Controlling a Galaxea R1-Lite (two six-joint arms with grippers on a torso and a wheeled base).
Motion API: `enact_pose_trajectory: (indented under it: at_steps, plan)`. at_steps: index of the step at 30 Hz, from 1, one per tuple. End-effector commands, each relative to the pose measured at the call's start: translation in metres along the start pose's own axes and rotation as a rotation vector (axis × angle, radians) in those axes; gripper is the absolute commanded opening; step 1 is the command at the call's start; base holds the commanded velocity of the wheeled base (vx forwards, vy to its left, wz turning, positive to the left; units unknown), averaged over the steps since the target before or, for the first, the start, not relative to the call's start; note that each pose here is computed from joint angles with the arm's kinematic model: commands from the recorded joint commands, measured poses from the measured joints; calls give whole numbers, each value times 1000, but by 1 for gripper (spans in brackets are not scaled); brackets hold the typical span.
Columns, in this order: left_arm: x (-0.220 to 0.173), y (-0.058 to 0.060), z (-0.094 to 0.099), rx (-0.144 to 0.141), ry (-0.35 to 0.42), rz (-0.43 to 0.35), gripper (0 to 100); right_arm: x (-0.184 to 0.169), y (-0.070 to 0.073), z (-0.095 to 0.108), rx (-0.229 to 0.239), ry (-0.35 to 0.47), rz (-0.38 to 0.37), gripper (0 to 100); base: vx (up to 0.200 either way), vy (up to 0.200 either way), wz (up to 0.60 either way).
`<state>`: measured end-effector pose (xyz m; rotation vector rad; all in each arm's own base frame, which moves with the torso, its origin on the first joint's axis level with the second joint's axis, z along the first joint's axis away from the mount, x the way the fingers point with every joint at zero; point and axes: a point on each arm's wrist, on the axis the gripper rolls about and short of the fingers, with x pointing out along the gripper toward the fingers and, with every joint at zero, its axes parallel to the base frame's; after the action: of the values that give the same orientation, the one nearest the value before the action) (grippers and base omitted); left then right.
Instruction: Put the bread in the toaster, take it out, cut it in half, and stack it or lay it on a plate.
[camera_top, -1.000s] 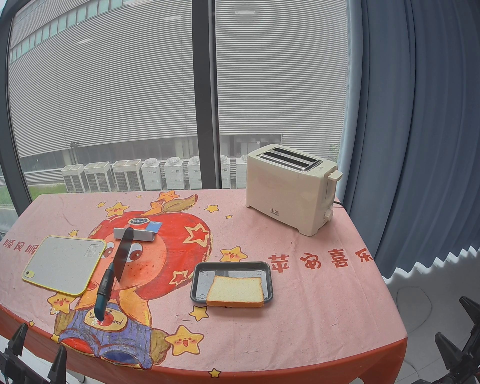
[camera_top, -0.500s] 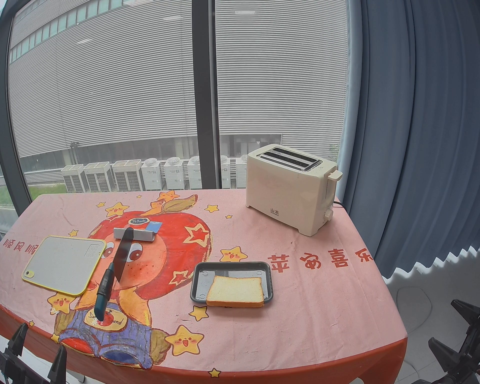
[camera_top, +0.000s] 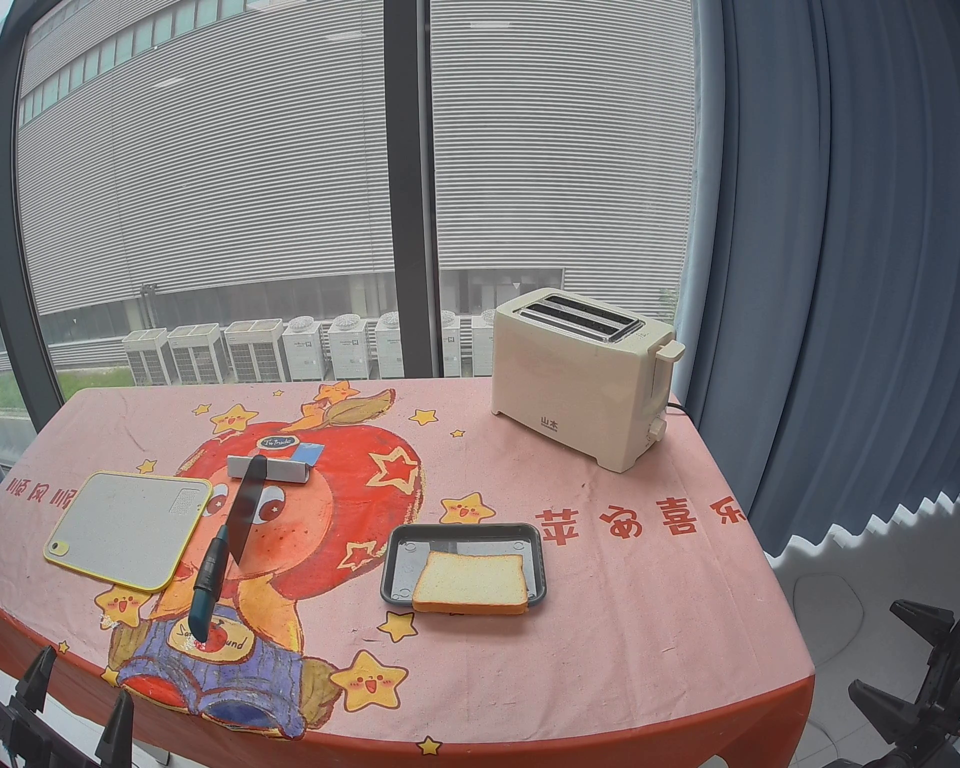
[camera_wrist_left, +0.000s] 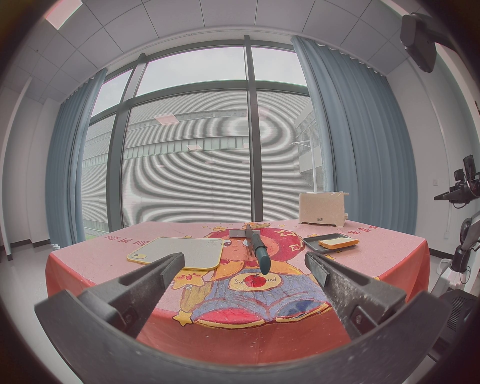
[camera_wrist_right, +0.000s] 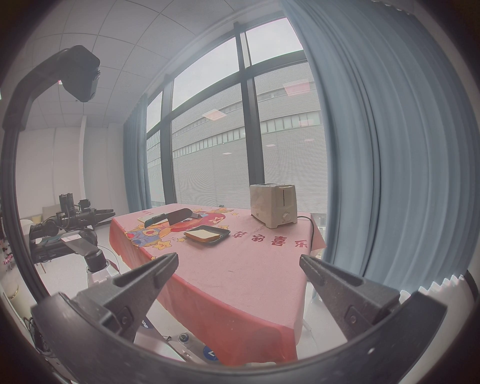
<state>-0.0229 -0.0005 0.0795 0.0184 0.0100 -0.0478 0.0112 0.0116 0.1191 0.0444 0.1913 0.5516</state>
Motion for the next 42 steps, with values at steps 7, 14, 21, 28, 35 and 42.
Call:
enact_pose_trajectory:
  at_steps: [7, 14, 21, 28, 35, 42]
  plan:
    - [1, 0, -4, 0, 10, 0, 100, 7, -3, 7, 14, 51, 64, 100, 0, 0, 0]
    - [1, 0, -4, 0, 8, 0, 100, 9, -3, 7, 19, 68, 103, 100, 0, 0, 0]
    - [1, 0, -4, 0, 10, 0, 100, 11, -2, 11, 13, 81, 150, 100, 0, 0, 0]
    - [1, 0, -4, 0, 10, 0, 100, 17, -4, 15, 20, 115, 183, 100, 0, 0, 0]
    - [1, 0, -4, 0, 10, 0, 100, 22, -4, 16, 14, 155, 232, 100, 0, 0, 0]
    - [1, 0, -4, 0, 10, 0, 100, 29, -4, 16, 23, 199, 265, 100, 0, 0, 0]
